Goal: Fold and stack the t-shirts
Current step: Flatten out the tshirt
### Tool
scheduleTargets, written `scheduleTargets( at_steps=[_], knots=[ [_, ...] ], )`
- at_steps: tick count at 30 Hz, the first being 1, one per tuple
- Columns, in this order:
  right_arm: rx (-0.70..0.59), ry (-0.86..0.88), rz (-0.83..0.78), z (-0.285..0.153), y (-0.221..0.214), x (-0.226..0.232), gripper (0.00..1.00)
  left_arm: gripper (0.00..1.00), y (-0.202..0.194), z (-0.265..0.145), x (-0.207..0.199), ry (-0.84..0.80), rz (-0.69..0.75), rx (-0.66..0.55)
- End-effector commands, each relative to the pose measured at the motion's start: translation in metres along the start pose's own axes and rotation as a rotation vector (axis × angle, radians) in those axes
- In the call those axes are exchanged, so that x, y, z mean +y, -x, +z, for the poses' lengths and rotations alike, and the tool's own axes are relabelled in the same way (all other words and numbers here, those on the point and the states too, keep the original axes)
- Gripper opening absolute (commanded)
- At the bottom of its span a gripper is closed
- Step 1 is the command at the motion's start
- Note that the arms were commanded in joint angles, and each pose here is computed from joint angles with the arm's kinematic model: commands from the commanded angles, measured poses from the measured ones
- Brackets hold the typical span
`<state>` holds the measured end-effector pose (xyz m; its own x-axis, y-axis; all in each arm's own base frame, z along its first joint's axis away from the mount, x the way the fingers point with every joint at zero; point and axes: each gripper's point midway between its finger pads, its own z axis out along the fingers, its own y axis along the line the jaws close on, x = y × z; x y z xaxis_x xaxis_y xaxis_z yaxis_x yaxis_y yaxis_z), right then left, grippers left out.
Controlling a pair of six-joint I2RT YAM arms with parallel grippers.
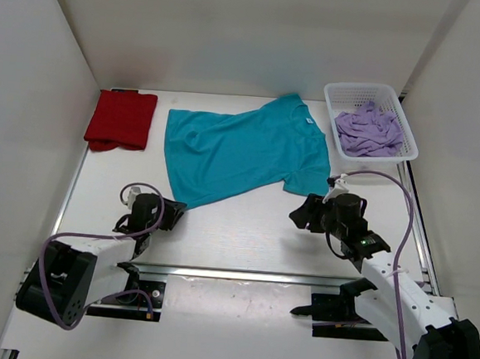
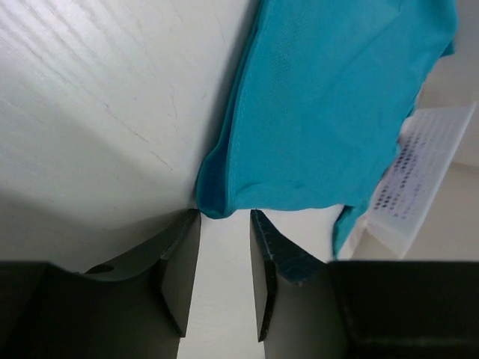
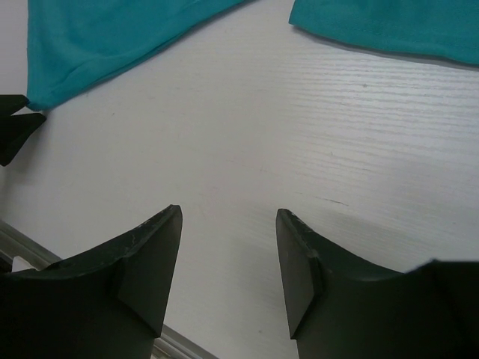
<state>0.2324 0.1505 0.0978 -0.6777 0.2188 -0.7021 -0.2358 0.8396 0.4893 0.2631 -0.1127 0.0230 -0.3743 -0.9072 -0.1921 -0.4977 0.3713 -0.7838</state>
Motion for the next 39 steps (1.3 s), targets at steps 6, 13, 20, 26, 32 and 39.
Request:
scheduleTargets(
  at_steps=[6, 13, 20, 26, 32, 39],
  knots=[
    [-0.059, 0.024, 0.018, -0.001, 0.017, 0.001, 0.52, 0.2, 0.012, 0.007, 0.018, 0.081, -0.029, -0.064],
    [-0.056, -0.099, 0.073, -0.002, 0.009, -0.028, 0.52, 0.0, 0.036, 0.024, -0.003, 0.097, 0.06, -0.114],
    [-0.08, -0.321, 0.161, 0.004, 0.018, -0.088, 0.57, 0.0, 0.046, 0.027, -0.045, 0.051, 0.305, -0.158],
    [-0.072, -0.439, 0.222, 0.016, 0.027, -0.127, 0.56, 0.0, 0.034, 0.009, -0.076, -0.038, 0.499, -0.143],
    [-0.056, -0.513, 0.233, 0.041, 0.047, -0.149, 0.48, 0.0, 0.015, -0.002, -0.075, -0.019, 0.709, -0.124],
    [-0.012, -0.546, 0.23, 0.059, 0.039, -0.15, 0.39, 0.0, 0.015, -0.007, -0.054, -0.001, 0.752, -0.091]
  ],
)
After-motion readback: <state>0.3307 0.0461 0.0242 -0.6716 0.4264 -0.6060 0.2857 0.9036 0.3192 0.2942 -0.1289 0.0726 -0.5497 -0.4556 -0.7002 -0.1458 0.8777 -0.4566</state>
